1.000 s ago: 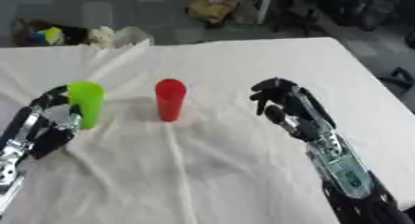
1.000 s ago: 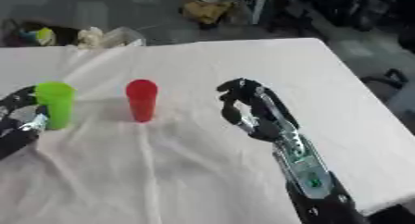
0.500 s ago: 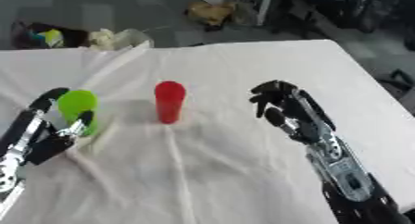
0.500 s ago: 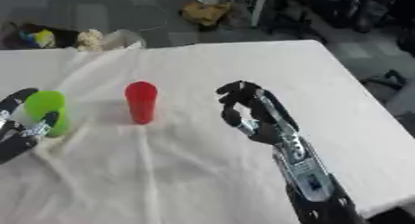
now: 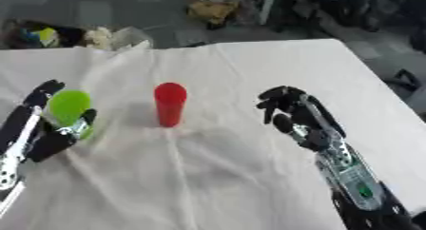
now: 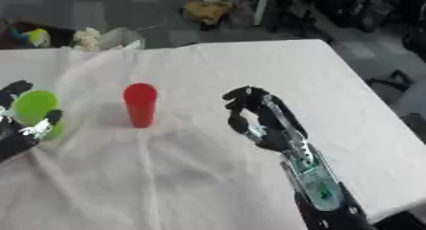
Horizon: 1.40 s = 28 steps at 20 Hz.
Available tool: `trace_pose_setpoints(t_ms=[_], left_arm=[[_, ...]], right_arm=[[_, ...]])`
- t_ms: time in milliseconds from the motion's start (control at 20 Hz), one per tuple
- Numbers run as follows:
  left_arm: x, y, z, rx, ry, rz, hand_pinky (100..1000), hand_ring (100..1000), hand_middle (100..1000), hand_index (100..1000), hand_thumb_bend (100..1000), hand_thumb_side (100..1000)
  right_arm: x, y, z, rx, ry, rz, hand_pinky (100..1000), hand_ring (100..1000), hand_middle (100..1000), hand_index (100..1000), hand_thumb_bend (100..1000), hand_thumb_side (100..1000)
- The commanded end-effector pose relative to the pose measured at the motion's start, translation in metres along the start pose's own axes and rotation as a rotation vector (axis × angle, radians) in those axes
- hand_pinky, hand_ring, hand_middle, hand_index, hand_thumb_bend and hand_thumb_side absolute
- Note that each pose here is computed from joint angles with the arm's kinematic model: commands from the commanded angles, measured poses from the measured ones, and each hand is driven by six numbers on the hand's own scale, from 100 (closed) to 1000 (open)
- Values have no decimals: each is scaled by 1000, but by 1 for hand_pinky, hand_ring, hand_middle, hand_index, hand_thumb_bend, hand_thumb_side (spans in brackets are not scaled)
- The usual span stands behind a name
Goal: Pour the contents of one cup into another cup.
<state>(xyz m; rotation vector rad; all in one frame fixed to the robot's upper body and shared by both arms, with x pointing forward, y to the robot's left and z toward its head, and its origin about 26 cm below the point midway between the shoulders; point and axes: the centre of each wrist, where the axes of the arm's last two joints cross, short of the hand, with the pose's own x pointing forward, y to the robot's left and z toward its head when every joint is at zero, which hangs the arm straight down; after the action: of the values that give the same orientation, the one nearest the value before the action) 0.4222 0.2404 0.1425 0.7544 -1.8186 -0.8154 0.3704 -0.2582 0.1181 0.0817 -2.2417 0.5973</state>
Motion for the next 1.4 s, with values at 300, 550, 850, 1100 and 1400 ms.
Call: trace_pose_setpoints(t_ms=[300, 550, 850, 1100, 1400], left_arm=[[5, 8, -7, -11, -44, -2, 509, 1000, 834, 968, 224, 716], [2, 3, -6, -52, -33, -37, 413, 929, 740, 965, 100, 574], [2, 2, -5, -48, -23, 3, 261, 793, 643, 953, 100, 475], [14, 8, -1, 11, -59, 125, 200, 752, 619, 946, 100, 470], [42, 30, 12, 82, -126, 231, 186, 730, 625, 948, 100, 468]], right_arm=[[5, -3, -6, 7, -27, 8, 706, 396, 405, 684, 643, 661], [5, -3, -6, 5, -25, 6, 705, 396, 405, 684, 641, 664], [5, -4, -5, 5, -24, 7, 706, 396, 405, 684, 641, 664], [5, -5, -5, 3, -23, 9, 706, 397, 405, 685, 641, 663], [3, -6, -3, -2, -14, 12, 706, 396, 404, 685, 641, 660]])
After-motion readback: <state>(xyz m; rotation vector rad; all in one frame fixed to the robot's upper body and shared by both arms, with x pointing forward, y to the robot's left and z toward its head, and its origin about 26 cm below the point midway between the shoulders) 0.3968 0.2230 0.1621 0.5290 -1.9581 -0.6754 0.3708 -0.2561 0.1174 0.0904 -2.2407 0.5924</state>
